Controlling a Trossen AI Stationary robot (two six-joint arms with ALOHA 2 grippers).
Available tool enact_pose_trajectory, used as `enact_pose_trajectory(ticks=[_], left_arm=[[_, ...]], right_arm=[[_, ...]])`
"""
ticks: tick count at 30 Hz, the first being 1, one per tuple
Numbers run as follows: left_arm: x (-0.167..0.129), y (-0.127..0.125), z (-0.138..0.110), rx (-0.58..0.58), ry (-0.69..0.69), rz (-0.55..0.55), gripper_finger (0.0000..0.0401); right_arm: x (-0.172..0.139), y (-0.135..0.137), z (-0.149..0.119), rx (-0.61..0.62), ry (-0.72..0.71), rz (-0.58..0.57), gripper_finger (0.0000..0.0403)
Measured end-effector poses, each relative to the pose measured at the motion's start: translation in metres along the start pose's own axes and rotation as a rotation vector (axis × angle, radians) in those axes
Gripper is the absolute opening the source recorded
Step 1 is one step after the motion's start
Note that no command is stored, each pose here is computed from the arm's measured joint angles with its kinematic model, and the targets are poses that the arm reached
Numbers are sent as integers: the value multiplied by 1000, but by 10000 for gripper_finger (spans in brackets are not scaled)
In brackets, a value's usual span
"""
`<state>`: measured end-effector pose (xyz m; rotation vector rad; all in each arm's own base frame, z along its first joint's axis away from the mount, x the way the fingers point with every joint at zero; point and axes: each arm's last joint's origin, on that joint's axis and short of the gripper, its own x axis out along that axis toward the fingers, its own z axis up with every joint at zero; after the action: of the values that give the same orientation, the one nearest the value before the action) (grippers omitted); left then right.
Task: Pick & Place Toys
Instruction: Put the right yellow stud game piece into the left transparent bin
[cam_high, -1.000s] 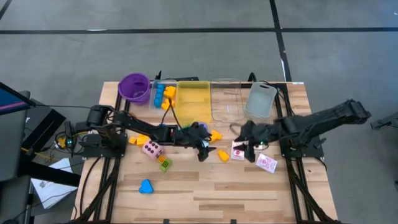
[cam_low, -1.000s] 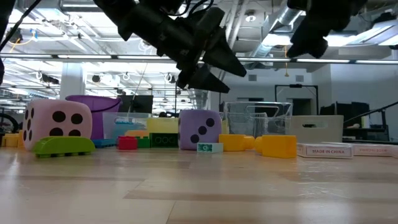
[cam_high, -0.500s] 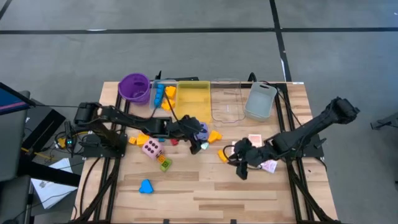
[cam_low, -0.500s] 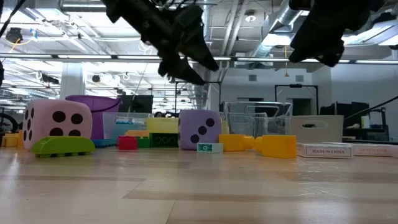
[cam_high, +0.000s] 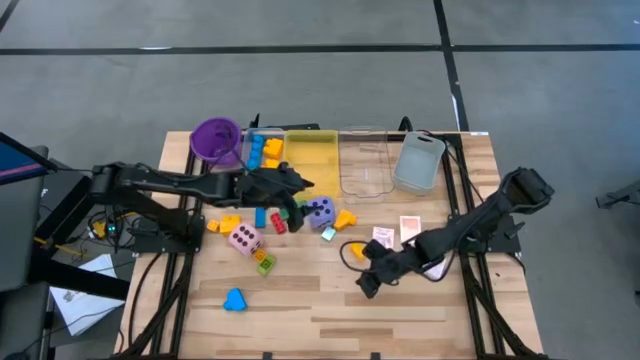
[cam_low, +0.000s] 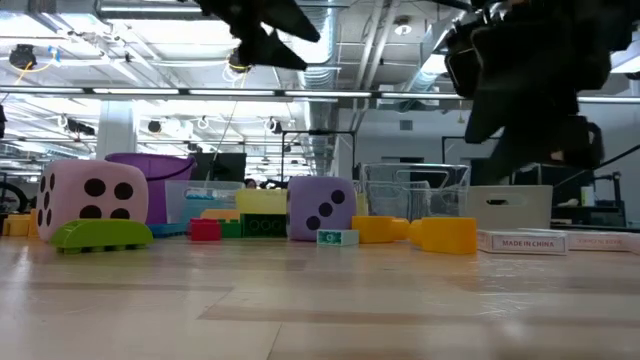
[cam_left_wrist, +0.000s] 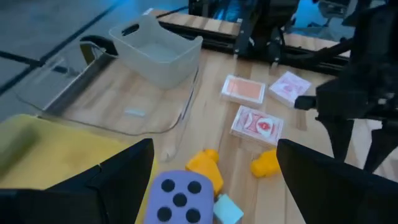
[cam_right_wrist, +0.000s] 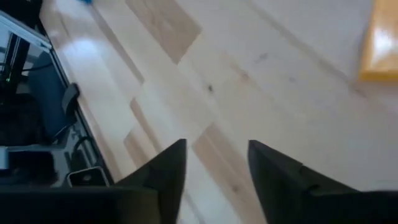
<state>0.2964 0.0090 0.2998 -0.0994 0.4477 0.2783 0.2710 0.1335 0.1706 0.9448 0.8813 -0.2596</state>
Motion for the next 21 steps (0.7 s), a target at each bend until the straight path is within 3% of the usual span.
enact_pose_trajectory(ticks=[6, 10, 21], left_arm=[[-11, 2, 6, -6, -37, -6, 333], [-12, 1, 6, -5, -35, -8, 333], [-9, 1, 1, -2, 3, -2, 333]], right_arm=[[2, 11, 6, 38, -1, 6, 271], [1, 10, 15, 31, -12, -12, 313], [-1, -11, 23, -111, 0, -205, 316]])
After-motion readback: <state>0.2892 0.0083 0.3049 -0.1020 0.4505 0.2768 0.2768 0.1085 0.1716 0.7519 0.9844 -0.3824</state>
